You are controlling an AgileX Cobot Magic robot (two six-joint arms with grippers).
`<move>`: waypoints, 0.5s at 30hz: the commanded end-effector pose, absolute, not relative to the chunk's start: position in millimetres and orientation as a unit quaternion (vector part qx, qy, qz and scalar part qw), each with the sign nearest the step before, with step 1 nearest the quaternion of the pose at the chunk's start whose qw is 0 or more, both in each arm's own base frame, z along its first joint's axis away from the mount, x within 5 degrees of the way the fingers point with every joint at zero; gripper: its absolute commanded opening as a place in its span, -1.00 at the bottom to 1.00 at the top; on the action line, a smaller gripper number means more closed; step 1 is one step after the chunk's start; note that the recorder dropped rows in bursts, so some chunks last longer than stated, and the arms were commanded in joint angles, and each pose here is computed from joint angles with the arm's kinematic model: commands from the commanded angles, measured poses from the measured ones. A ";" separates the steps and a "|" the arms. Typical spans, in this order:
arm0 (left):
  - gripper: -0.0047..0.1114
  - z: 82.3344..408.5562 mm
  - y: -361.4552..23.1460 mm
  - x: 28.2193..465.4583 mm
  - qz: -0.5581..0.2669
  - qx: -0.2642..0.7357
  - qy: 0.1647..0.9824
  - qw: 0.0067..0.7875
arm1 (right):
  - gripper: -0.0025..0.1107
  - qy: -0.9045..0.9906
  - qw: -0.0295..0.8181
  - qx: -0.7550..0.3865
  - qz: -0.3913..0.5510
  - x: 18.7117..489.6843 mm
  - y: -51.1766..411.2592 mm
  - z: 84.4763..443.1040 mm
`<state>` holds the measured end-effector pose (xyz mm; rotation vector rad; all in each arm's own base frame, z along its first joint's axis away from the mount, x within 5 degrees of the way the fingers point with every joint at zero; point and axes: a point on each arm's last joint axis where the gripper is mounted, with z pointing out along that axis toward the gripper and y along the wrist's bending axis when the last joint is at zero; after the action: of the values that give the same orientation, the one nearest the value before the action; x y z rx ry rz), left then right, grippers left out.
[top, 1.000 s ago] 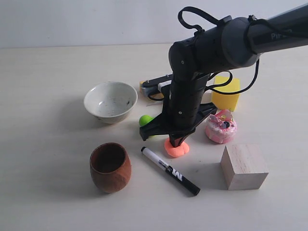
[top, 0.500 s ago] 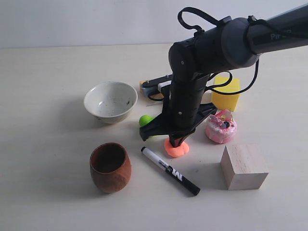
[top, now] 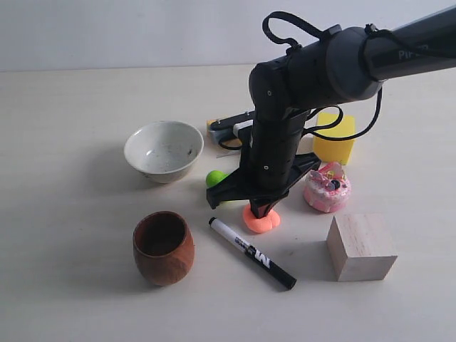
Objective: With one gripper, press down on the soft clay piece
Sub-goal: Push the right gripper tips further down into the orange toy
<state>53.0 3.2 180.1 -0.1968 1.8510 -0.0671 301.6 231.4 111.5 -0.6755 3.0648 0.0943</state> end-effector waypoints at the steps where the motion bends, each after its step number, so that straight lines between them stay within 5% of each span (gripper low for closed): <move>1: -0.92 179.7 2.7 52.7 -0.032 -0.083 0.796 0.599 | -0.96 0.976 -0.034 -0.214 0.015 296.0 228.9 87.1; 15: -0.92 179.7 2.7 52.7 -0.032 -0.083 0.796 0.599 | -0.96 0.977 -0.034 -0.211 0.015 296.0 228.9 87.2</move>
<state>53.0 3.2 180.1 -0.1968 1.8510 -0.0671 301.8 231.6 109.7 -0.6679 3.0722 0.0908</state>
